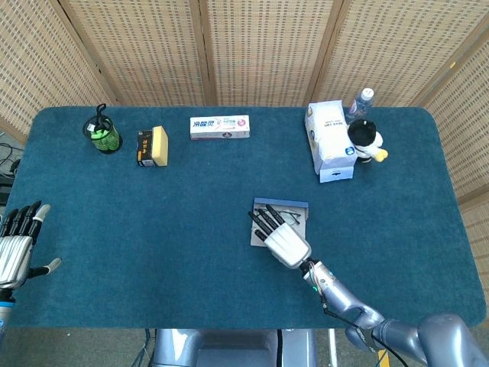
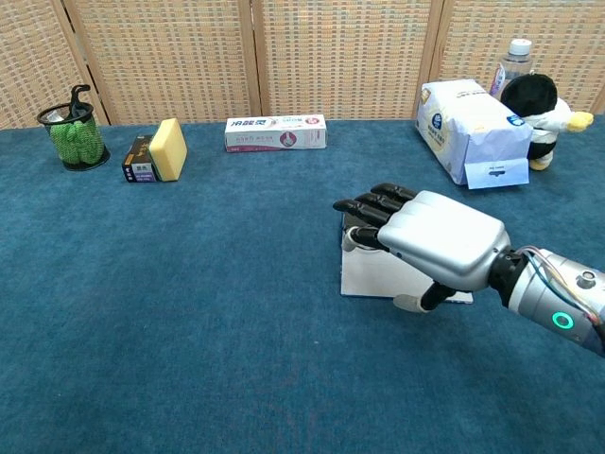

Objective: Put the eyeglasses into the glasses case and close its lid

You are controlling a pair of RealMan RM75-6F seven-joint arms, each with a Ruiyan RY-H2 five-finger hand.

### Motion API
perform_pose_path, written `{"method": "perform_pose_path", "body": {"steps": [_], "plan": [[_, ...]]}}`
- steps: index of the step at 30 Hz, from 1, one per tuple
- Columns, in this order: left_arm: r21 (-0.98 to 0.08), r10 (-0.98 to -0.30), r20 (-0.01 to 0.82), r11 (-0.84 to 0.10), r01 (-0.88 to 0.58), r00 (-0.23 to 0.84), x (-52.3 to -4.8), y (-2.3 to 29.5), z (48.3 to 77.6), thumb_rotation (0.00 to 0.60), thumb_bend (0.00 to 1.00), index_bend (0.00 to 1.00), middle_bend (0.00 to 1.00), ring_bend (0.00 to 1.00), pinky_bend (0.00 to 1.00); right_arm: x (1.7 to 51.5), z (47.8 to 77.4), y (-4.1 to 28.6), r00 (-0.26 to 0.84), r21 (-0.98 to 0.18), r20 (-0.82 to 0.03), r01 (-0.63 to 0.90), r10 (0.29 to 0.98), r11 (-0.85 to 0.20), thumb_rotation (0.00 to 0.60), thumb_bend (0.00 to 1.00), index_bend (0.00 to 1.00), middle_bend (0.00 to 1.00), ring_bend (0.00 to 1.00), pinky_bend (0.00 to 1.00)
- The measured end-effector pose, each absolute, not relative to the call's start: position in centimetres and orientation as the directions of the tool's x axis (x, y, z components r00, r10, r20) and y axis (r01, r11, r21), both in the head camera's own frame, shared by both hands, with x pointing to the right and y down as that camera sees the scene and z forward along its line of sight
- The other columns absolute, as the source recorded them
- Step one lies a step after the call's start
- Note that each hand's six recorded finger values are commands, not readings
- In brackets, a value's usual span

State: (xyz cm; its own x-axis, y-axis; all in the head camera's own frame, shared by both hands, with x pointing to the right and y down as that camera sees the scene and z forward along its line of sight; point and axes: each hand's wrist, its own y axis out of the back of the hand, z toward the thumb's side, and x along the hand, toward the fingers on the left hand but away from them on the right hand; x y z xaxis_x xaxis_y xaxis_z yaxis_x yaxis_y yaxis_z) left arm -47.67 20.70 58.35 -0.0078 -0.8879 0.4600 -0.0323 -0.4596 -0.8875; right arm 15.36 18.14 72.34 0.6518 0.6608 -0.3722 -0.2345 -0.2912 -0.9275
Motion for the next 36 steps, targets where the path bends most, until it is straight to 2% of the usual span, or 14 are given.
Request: {"method": "perform_pose_path", "body": {"steps": [5, 33, 36], "plan": [[-0.887, -0.887, 0.461, -0.461, -0.031, -0.008, -47.7, 20.7, 58.4, 0.600, 0.00, 0.00, 0.00, 0.00, 0.00, 15.5, 72.4, 18.1, 0.652, -0.927, -0.373, -0.235, 0.660, -0.292, 0.600, 0.34, 0.24, 0.00, 0.00, 0.04], [-0.886, -0.886, 0.463, -0.463, -0.030, -0.009, -47.7, 20.7, 58.5, 0.600, 0.00, 0.00, 0.00, 0.00, 0.00, 16.1, 73.8, 18.7, 0.640, -0.903, -0.428, -0.315, 0.638, -0.291, 0.600, 0.34, 0.24, 0.00, 0.00, 0.04], [-0.886, -0.886, 0.464, -0.464, -0.030, -0.010, -47.7, 20.7, 58.5, 0.600, 0.00, 0.00, 0.00, 0.00, 0.00, 16.1, 73.9, 18.6, 0.635, -0.900, -0.434, -0.327, 0.639, -0.287, 0.600, 0.35, 0.28, 0.00, 0.00, 0.04]]}}
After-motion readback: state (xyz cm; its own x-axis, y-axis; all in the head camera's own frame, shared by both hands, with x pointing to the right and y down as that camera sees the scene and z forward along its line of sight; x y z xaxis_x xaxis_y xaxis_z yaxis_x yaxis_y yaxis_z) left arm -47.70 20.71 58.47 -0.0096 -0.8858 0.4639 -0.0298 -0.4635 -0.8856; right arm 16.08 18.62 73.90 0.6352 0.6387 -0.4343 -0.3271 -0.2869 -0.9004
